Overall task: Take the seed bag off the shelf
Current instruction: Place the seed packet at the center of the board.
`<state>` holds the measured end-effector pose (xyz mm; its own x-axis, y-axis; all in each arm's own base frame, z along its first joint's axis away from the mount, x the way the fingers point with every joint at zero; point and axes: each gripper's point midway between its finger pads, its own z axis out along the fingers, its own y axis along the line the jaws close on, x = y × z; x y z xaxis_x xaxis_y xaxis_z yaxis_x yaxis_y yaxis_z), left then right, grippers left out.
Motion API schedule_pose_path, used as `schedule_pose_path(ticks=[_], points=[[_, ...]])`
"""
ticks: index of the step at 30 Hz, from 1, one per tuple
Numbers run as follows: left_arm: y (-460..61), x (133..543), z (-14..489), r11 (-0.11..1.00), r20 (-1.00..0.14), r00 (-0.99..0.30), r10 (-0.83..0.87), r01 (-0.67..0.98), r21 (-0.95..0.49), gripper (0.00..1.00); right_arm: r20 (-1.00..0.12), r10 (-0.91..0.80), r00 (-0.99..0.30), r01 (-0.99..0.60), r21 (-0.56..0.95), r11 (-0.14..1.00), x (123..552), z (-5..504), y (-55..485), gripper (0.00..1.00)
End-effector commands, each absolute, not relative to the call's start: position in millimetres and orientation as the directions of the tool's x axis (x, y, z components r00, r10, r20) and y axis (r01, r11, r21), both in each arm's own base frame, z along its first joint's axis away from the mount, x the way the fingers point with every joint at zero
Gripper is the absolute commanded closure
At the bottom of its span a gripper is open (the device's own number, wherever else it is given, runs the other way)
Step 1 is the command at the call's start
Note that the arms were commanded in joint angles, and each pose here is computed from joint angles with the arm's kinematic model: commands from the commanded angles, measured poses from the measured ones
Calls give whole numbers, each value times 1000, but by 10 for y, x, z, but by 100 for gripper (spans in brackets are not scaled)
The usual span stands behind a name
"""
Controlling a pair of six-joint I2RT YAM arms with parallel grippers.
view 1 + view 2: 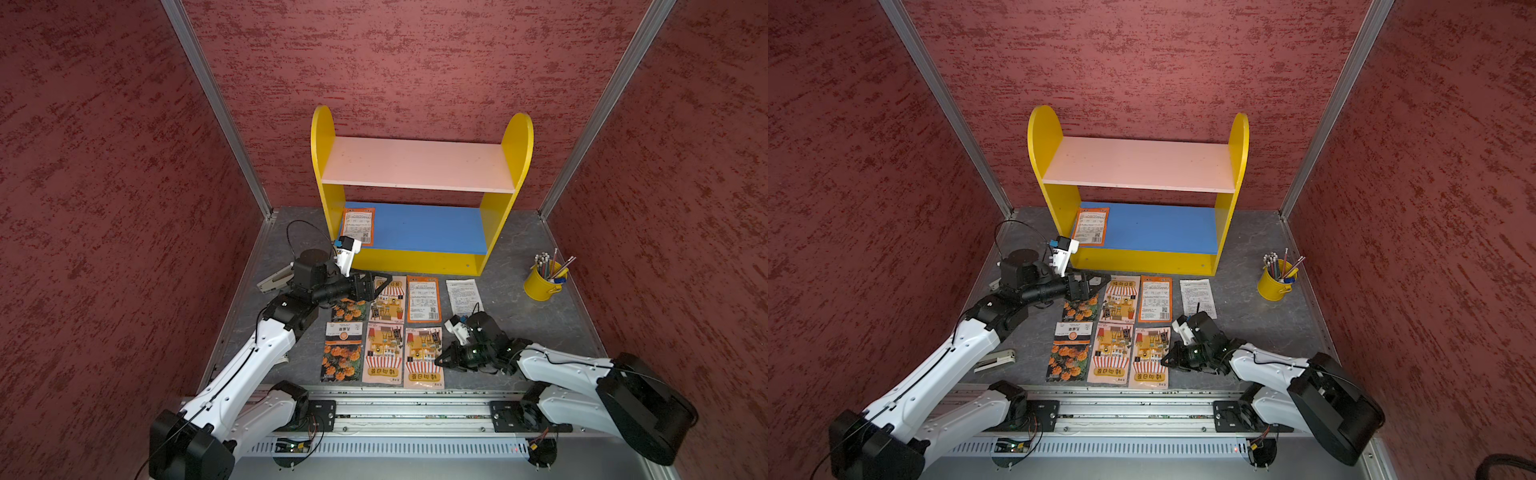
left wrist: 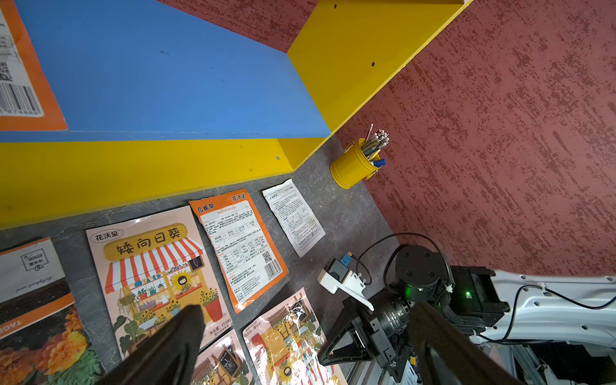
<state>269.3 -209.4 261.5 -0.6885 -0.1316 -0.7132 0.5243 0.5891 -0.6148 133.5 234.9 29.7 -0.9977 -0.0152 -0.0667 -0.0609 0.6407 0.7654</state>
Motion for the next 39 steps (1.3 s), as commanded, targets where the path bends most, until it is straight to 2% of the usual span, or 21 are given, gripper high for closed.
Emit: schedule_pose_path(ticks=[1,23,25,30,31,33,37,39], points=[[-2061,2699,2579,603,-727,-674,-129,529,-597,0,-116,-34,-993,-110,758,643,1423,331,2384,100],[-2050,2693,2473,607,-721,-680,-131,520,-601,0,-152,-14,-988,-117,691,714,1588,261,2328,99],[-2049,2694,2476,606,-722,-679,-134,520,-601,0,-152,-13,-988,-115,684,720,1585,257,2311,94],[-2051,2695,2477,606,-723,-678,-133,522,-601,0,-164,-14,-986,-118,647,754,1576,248,2221,90],[-2051,2692,2479,605,-723,-678,-133,522,-601,0,-167,-14,-986,-119,642,757,1572,252,2208,87],[-2052,2690,2469,605,-721,-680,-133,521,-602,0,-174,-14,-985,-122,627,769,1567,248,2168,73],[-2055,2693,2465,604,-720,-681,-132,521,-603,0,-188,-11,-982,-123,596,794,1570,253,2089,65],[-2052,2694,2469,605,-719,-682,-135,518,-605,0,-196,-12,-981,-126,582,804,1566,268,2050,65]])
